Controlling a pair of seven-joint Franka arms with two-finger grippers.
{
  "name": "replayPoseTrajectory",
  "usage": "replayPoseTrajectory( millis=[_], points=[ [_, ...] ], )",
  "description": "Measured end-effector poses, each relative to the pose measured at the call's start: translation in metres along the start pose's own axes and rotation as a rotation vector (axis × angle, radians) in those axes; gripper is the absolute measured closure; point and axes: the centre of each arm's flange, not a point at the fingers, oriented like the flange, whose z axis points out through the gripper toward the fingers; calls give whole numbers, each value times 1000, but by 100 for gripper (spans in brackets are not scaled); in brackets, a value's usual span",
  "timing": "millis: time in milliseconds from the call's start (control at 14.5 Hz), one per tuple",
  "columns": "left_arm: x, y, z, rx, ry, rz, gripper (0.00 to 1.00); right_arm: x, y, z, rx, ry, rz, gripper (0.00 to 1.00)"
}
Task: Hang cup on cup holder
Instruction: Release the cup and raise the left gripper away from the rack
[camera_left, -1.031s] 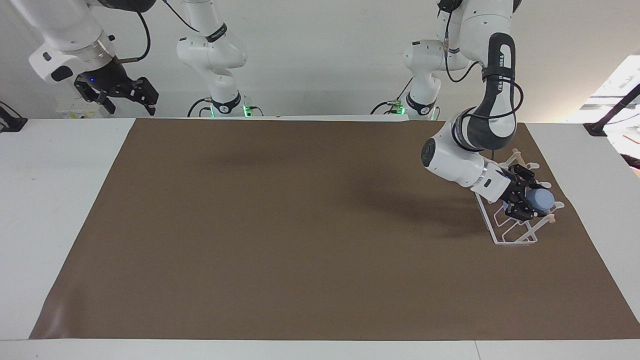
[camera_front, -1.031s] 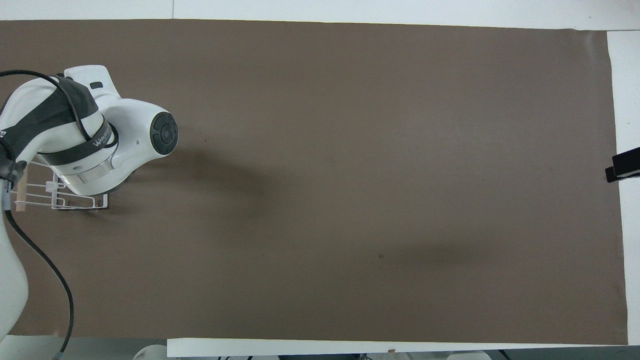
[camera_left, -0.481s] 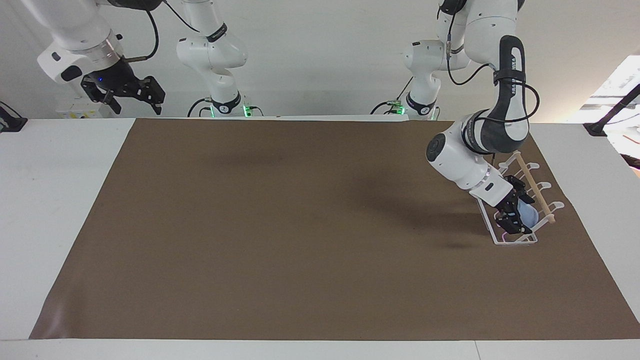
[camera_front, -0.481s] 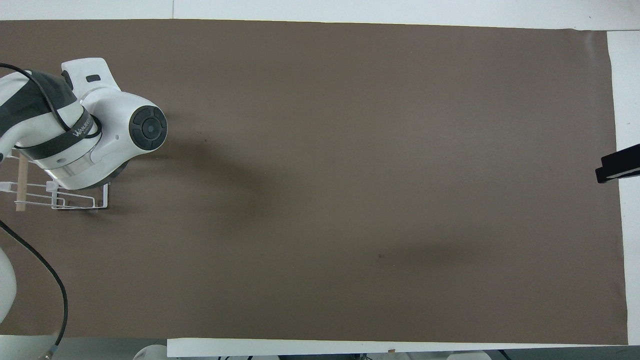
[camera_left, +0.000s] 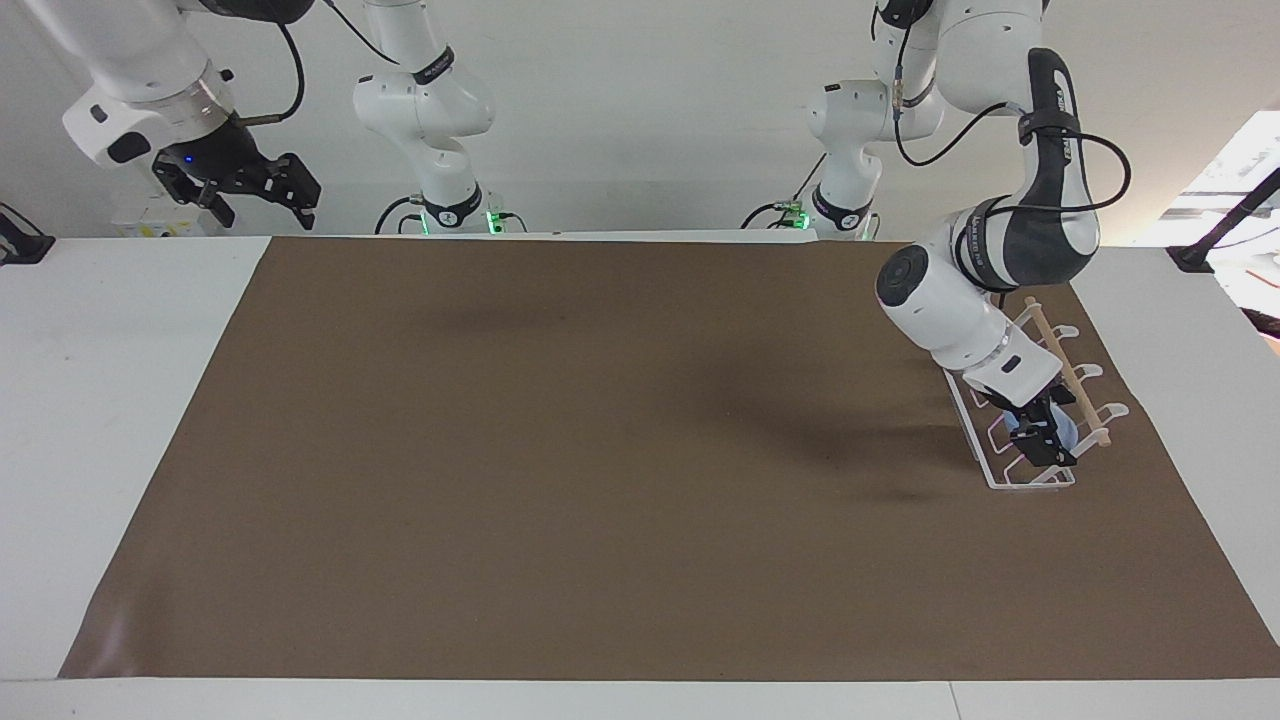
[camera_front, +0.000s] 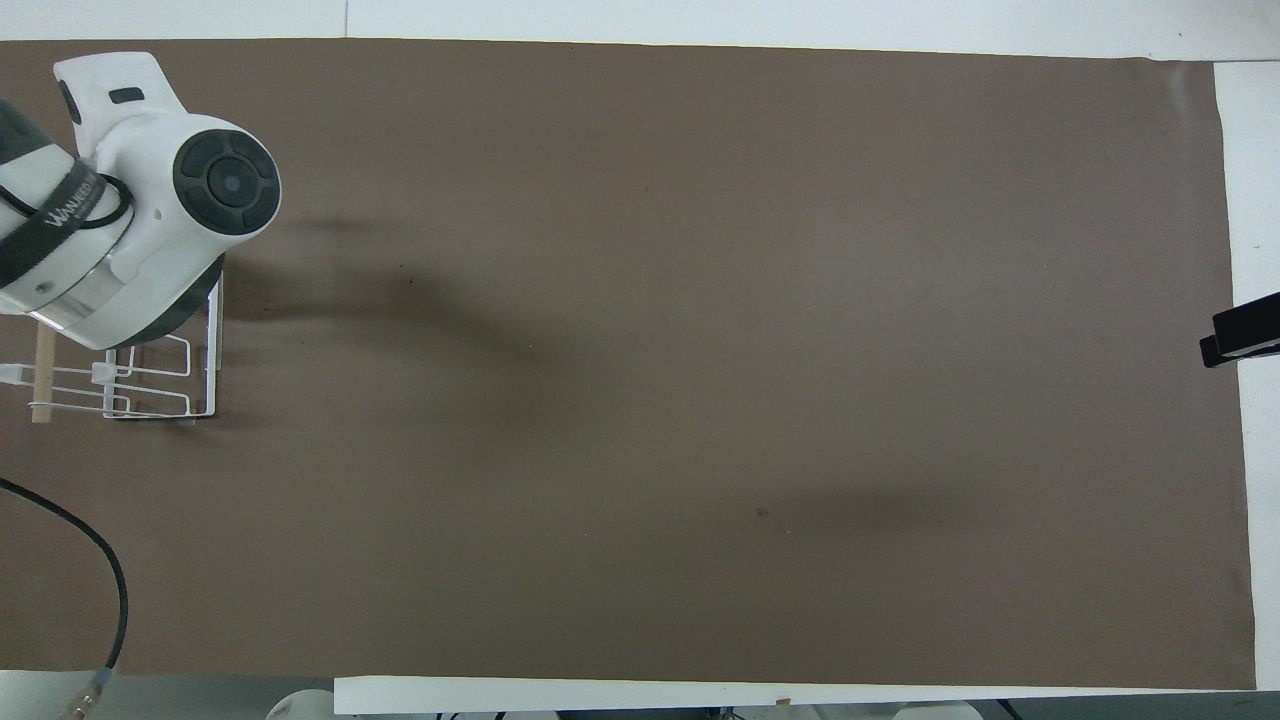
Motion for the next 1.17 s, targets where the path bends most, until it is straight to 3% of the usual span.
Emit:
replayPoseTrajectory(
  millis=[275,688,962,1169],
  points=[
    [56,-6,-21,12,-99,65,0,0,0,0,0,0,0,0],
    [107,-41,-30,-83,-414,284,0,0,0,0,0,0,0,0],
    [110,-74,-25,-143,-629,610,0,0,0,0,1,0,0,0],
    [102,-92,-36,-286,-756,919,0,0,0,0,1,0,0,0]
  ],
)
